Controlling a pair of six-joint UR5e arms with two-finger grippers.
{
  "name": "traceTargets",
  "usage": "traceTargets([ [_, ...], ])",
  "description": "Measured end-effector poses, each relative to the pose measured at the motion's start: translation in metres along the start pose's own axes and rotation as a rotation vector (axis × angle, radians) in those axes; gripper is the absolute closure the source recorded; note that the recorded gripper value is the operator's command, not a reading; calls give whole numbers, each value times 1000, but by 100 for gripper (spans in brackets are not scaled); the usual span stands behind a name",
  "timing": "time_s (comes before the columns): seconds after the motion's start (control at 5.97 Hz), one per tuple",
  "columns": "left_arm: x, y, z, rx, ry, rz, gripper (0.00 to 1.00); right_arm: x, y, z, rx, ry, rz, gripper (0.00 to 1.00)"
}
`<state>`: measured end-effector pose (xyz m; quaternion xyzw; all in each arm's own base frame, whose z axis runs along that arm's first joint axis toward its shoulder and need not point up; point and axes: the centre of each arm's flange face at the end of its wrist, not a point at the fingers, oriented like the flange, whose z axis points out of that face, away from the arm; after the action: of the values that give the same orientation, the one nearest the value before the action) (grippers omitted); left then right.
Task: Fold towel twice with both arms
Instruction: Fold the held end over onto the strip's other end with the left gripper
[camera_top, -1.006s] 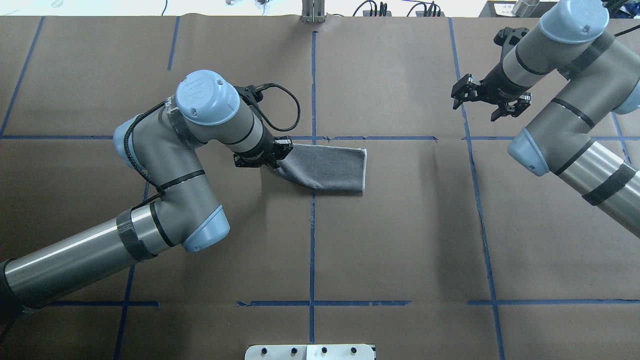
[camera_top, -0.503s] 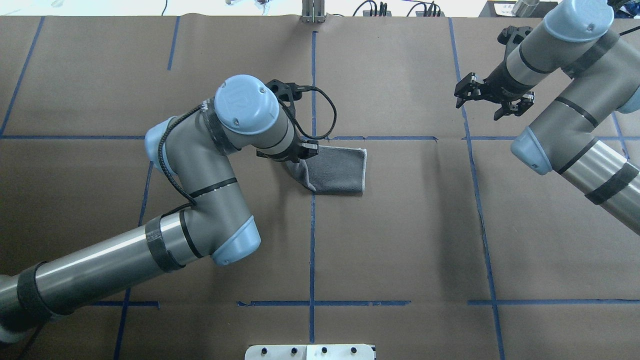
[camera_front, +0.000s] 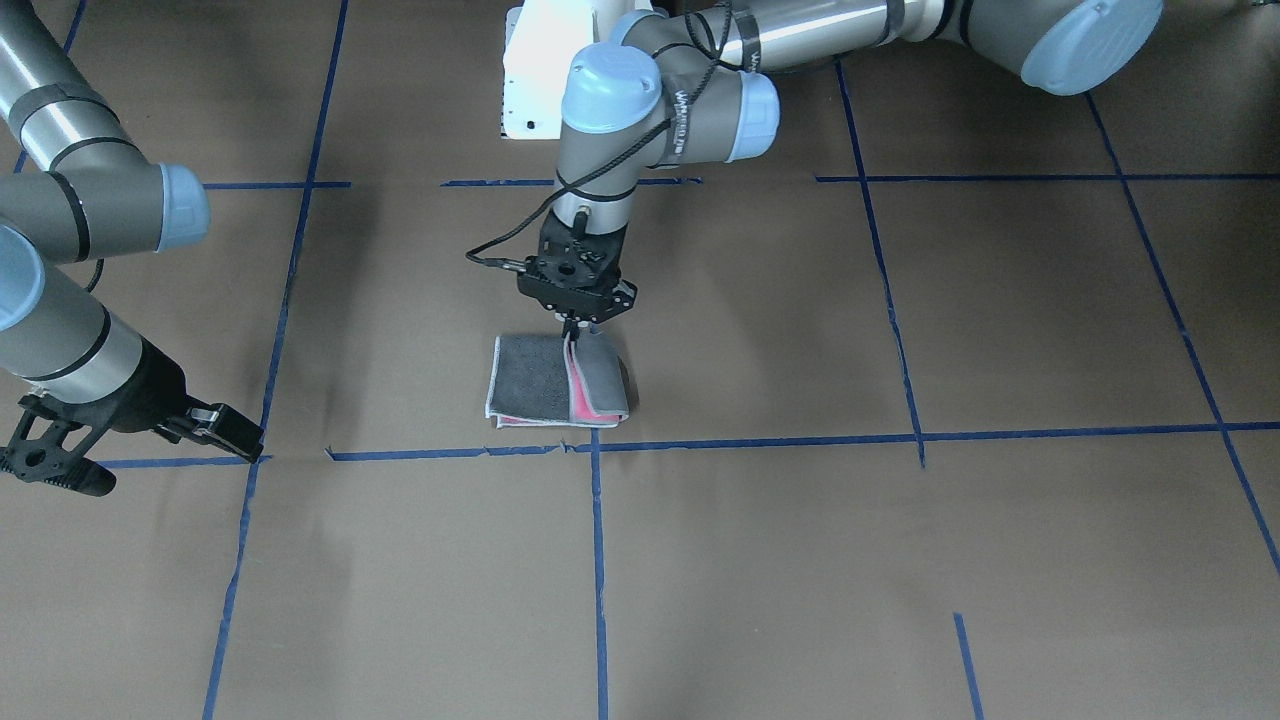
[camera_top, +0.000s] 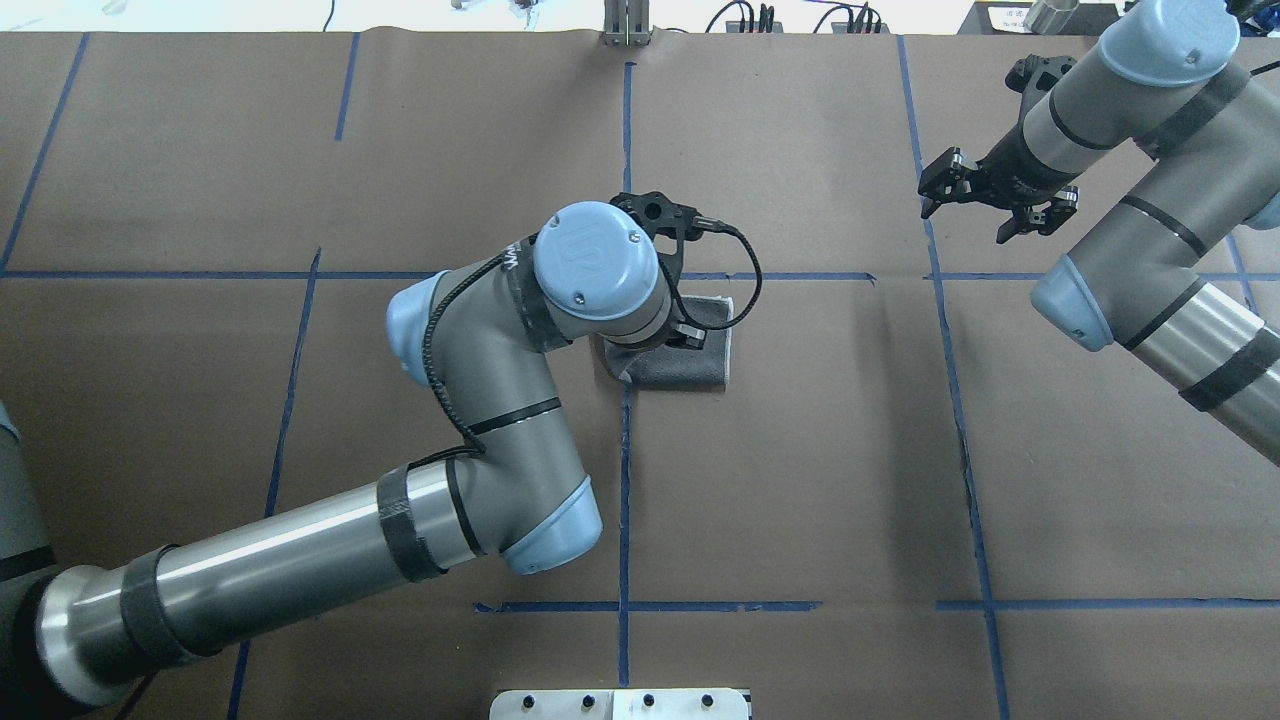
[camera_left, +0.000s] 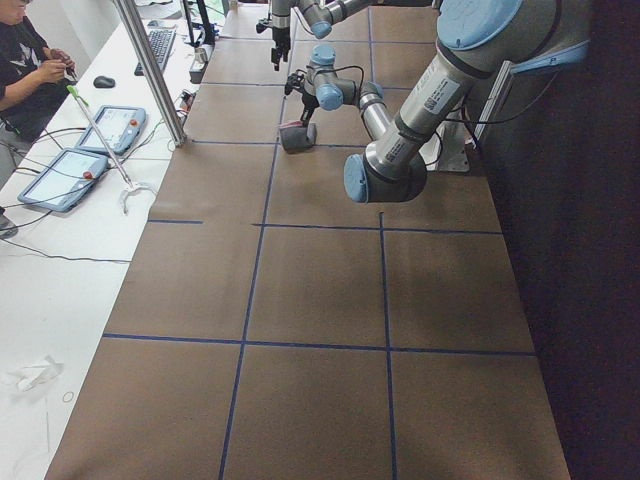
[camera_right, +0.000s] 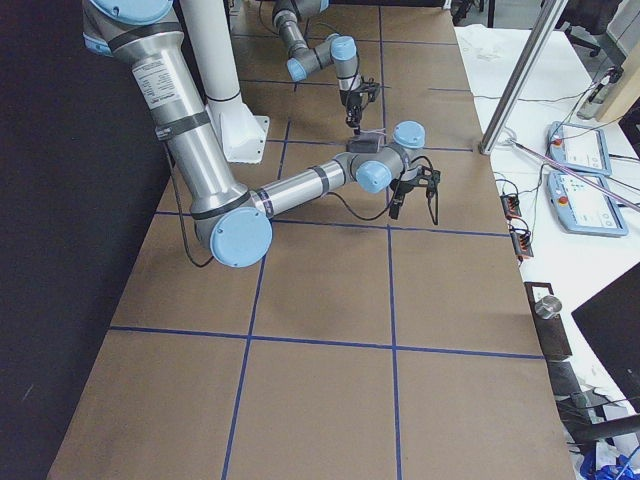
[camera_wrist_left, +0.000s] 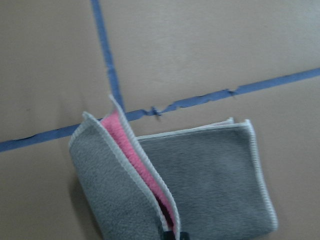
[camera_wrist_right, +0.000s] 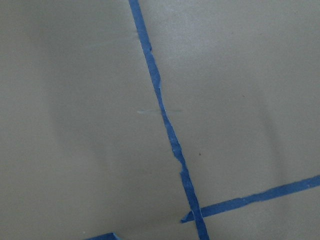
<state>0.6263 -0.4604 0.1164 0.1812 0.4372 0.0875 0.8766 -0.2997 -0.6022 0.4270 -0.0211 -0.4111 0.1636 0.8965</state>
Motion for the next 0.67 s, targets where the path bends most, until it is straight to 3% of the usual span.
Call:
traceTargets([
  [0.67, 64, 5, 20, 9, -26, 129, 100, 13, -3, 0, -3, 6, 16, 0],
])
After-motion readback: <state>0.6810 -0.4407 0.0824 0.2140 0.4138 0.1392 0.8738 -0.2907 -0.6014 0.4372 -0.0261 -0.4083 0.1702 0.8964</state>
